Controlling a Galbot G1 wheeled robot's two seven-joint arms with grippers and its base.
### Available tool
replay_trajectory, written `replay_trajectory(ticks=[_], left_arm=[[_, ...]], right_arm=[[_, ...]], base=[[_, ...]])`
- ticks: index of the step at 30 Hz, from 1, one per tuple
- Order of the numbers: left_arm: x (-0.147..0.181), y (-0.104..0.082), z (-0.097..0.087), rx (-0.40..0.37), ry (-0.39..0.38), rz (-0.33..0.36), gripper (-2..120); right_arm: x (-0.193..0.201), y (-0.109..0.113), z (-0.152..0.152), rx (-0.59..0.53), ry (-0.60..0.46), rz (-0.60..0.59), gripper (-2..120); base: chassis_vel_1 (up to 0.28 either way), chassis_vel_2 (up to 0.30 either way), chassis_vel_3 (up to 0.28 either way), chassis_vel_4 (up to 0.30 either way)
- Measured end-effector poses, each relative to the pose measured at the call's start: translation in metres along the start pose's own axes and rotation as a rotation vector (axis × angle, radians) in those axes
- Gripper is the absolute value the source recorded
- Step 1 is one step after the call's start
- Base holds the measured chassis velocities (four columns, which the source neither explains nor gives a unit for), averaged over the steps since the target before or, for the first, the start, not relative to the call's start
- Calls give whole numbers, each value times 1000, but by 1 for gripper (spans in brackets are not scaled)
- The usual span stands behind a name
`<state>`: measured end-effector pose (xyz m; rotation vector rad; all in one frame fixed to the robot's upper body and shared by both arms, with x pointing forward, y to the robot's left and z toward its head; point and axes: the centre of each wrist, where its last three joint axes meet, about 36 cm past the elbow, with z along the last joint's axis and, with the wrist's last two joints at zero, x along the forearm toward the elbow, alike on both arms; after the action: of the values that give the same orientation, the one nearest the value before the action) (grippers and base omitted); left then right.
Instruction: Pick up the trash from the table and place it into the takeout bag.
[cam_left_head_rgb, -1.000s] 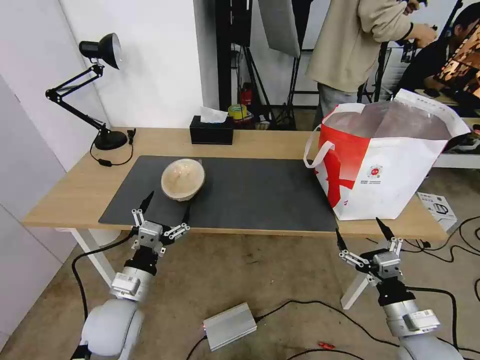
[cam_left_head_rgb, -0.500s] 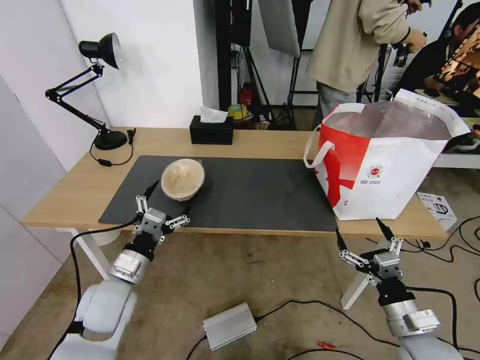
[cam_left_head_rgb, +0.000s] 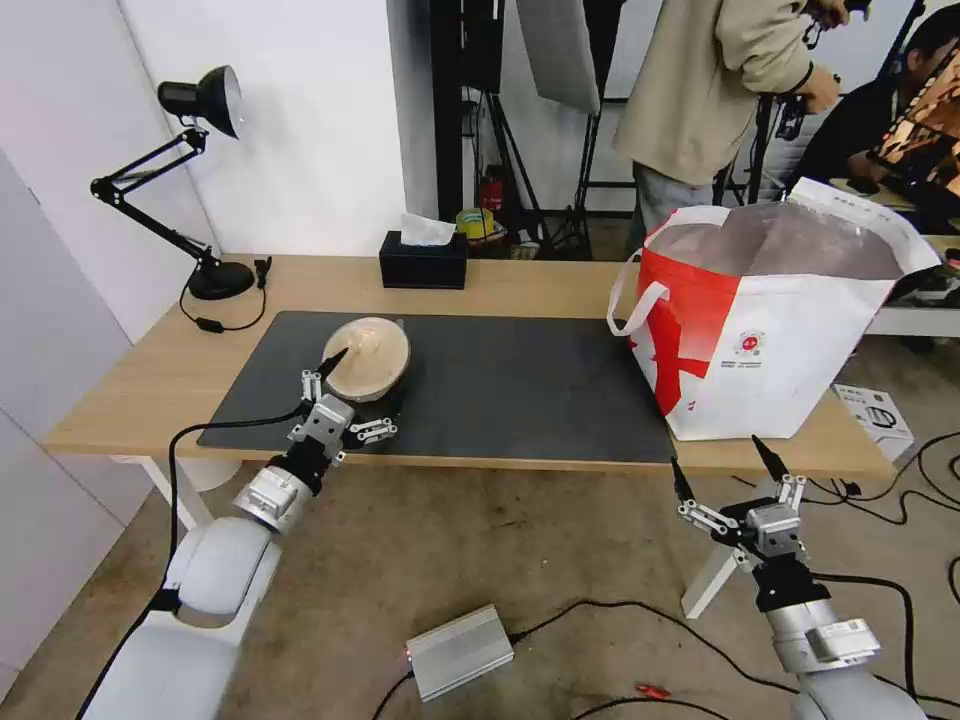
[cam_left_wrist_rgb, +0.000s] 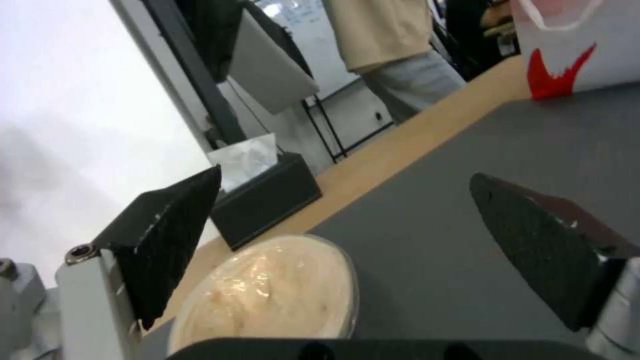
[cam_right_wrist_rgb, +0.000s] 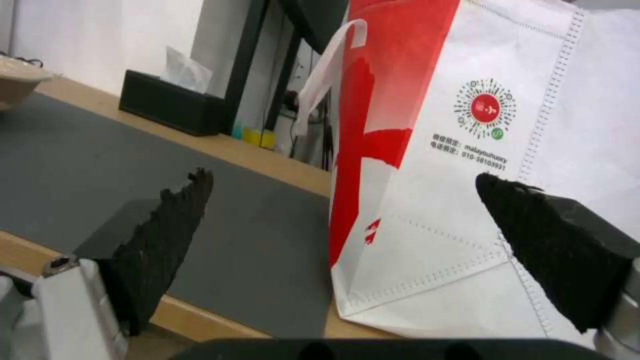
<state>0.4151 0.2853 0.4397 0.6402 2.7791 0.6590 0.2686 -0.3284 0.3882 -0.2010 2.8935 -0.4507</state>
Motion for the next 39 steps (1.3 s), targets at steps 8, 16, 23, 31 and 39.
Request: replay_trajectory(ticks=[8,16,23,31,39], left_arm=[[-10,8,-1,-29,40,43,100],[-15,28,-9,-93,101,77,100],[-21,44,-17,-135,151,84,100],[-30,53,-17,-163,195,94,100],[-42,51,-7,-163,217,111,100]], right_arm=[[0,0,0,0,0,0,100],[0,0,0,0,0,0,100],[0,0,0,0,0,0,100],[0,0,0,0,0,0,100],[0,0,0,0,0,0,100]], base=[[0,0,0,0],[0,0,0,0],[0,0,0,0],[0,0,0,0],[0,0,0,0]])
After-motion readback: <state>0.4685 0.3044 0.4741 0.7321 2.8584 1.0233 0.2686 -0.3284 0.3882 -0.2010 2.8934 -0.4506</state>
